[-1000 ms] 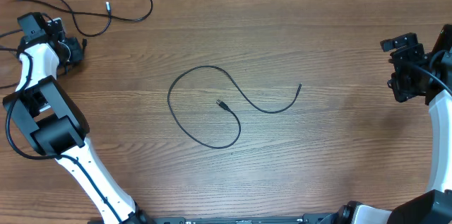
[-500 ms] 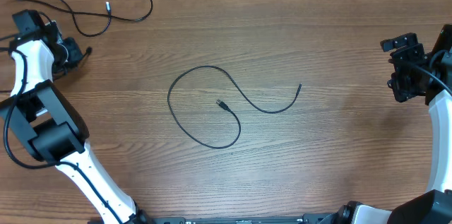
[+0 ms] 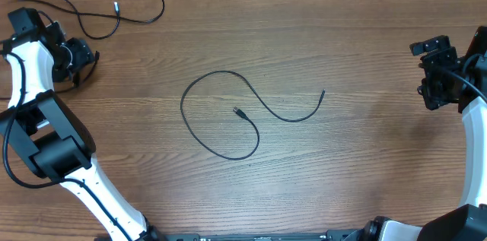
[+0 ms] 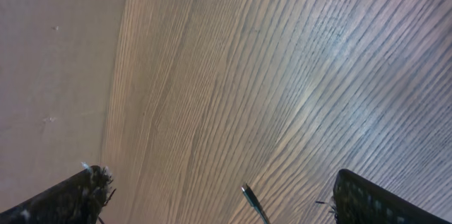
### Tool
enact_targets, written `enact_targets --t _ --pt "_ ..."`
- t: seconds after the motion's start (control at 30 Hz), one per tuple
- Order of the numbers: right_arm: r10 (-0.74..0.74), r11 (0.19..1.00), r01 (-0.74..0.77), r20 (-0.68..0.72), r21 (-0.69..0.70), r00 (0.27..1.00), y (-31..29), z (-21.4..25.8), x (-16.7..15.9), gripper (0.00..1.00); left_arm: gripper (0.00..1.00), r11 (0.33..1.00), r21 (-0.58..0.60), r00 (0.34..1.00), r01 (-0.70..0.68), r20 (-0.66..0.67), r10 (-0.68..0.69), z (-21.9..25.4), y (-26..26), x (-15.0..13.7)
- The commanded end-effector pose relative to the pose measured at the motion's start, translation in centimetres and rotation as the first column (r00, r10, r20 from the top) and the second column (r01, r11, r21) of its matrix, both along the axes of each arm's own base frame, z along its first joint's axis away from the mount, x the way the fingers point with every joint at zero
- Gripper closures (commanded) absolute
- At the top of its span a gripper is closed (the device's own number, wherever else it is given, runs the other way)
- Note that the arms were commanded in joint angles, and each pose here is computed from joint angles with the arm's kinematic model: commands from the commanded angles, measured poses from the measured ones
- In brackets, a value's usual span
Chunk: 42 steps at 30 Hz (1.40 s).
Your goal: Untangle cables
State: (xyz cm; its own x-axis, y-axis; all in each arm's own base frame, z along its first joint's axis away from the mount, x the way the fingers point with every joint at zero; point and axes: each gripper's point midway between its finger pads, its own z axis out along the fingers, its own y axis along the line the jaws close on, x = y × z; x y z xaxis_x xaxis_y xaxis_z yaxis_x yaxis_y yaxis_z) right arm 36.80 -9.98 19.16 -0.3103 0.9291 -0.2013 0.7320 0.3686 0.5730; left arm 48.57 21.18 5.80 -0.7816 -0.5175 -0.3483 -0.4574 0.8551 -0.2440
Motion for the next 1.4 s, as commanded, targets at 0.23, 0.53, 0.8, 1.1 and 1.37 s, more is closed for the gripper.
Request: enact_targets --t 0.23,0.53,0.8,1.1,1.37 --pt "-0.003 1.000 0.003 0.012 -0.017 1.000 -0.3 0.4 0.1 0.00 0.01 0.718 -0.543 0.884 0.435 0.410 -0.225 10.6 -15.5 1.9" --pt "-0.003 1.000 0.003 0.011 -0.017 1.000 -0.3 0.4 0.1 0.00 0.00 0.865 -0.397 0.905 0.307 -0.160 -0.394 3.1 -22.6 -4.5" --pt "-0.003 1.000 0.003 0.011 -0.017 1.000 -0.3 0.4 0.1 0.00 0.01 0.944 -0.009 0.778 0.331 -0.563 -0.278 1.2 -22.8 -10.1" --pt "-0.003 1.000 0.003 0.011 -0.017 1.000 -0.3 0.4 0.1 0.00 0.11 0.929 -0.039 0.742 0.367 -0.590 -0.318 0.7 -24.7 -11.3" --pt "-0.003 1.000 0.003 0.011 -0.017 1.000 -0.3 0.4 0.1 0.00 0.24 0.927 -0.089 0.726 0.365 -0.595 -0.343 -1.6 -25.6 -12.3"
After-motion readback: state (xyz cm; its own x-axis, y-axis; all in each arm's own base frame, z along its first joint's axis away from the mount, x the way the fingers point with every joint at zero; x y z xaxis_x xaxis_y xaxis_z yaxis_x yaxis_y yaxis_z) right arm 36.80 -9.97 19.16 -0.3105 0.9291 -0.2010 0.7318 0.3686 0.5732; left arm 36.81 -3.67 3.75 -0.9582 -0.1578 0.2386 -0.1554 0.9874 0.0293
